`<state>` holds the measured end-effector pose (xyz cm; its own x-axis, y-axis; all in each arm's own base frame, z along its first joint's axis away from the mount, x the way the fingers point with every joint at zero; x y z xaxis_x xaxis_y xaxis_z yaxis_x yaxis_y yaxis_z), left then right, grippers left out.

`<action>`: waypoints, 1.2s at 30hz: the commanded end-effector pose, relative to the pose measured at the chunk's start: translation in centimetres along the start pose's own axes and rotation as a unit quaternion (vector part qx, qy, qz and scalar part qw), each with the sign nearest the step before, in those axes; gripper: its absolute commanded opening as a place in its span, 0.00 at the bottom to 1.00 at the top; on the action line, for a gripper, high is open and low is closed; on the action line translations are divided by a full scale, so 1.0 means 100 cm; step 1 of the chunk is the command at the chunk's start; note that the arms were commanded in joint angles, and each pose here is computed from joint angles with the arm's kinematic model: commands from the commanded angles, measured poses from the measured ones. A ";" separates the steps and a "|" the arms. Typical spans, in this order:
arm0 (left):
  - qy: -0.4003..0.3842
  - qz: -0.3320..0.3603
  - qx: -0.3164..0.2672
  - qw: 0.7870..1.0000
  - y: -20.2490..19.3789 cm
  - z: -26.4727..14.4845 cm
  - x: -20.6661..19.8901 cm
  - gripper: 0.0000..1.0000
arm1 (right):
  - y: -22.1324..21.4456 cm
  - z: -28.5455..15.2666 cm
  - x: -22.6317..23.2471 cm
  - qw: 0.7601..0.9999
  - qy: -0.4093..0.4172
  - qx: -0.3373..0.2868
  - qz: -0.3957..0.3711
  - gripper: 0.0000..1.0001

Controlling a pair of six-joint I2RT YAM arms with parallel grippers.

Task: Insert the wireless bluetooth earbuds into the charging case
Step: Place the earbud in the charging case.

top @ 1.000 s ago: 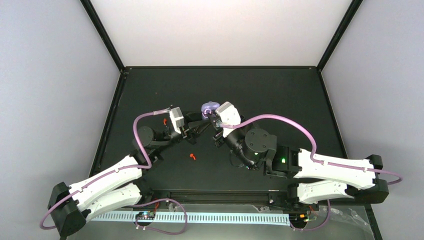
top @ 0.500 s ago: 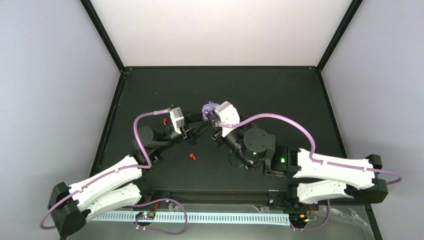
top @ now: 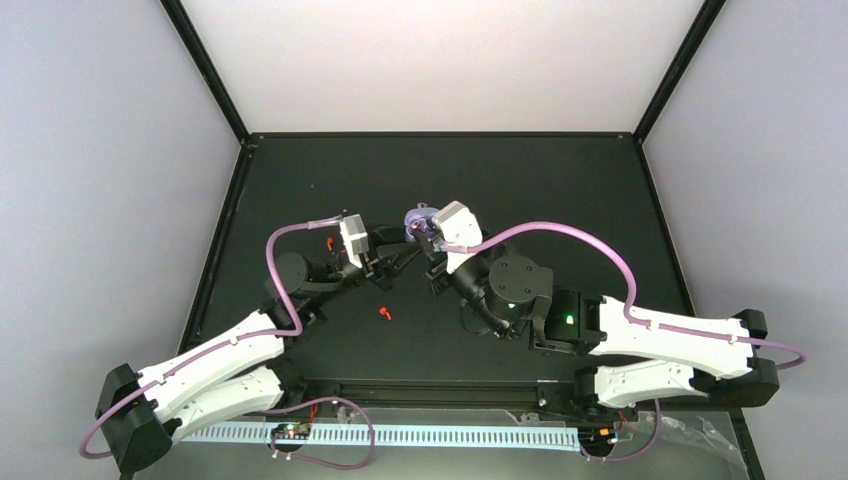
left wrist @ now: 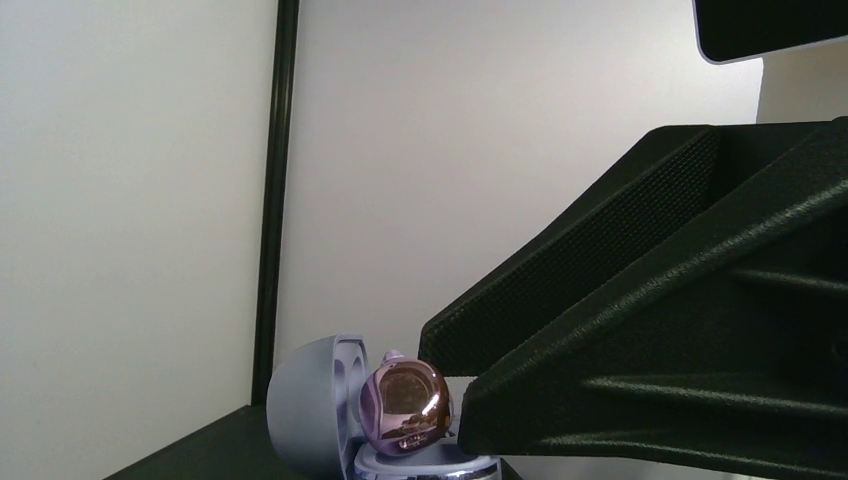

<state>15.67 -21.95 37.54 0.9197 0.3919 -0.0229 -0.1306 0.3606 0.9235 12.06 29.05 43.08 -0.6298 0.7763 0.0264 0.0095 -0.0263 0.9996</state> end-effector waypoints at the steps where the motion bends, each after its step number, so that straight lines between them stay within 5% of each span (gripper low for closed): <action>1: -0.012 0.002 -0.057 0.998 0.028 -0.001 -0.005 0.02 | -0.001 -0.003 -0.003 1.000 0.004 0.013 0.006 0.24; 36: -0.024 -0.092 -0.084 0.992 0.021 -0.009 -0.006 0.02 | 0.009 -0.008 -0.013 0.998 0.013 0.026 0.060 0.39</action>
<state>15.28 -21.61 37.38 0.9389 0.2872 -0.1899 0.0272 0.4881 0.8724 12.37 28.12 43.56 -0.6355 0.7620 0.1243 0.1047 -0.0744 0.9917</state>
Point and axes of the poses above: each gripper's point midway between its finger pads, its own z axis out along the fingers, its own x axis along the line the jaws close on, y = z × x, the point moved 6 cm from there along -z, back along the fingers, and after that the axes turned 5 degrees about z, right-handed, at the moved point
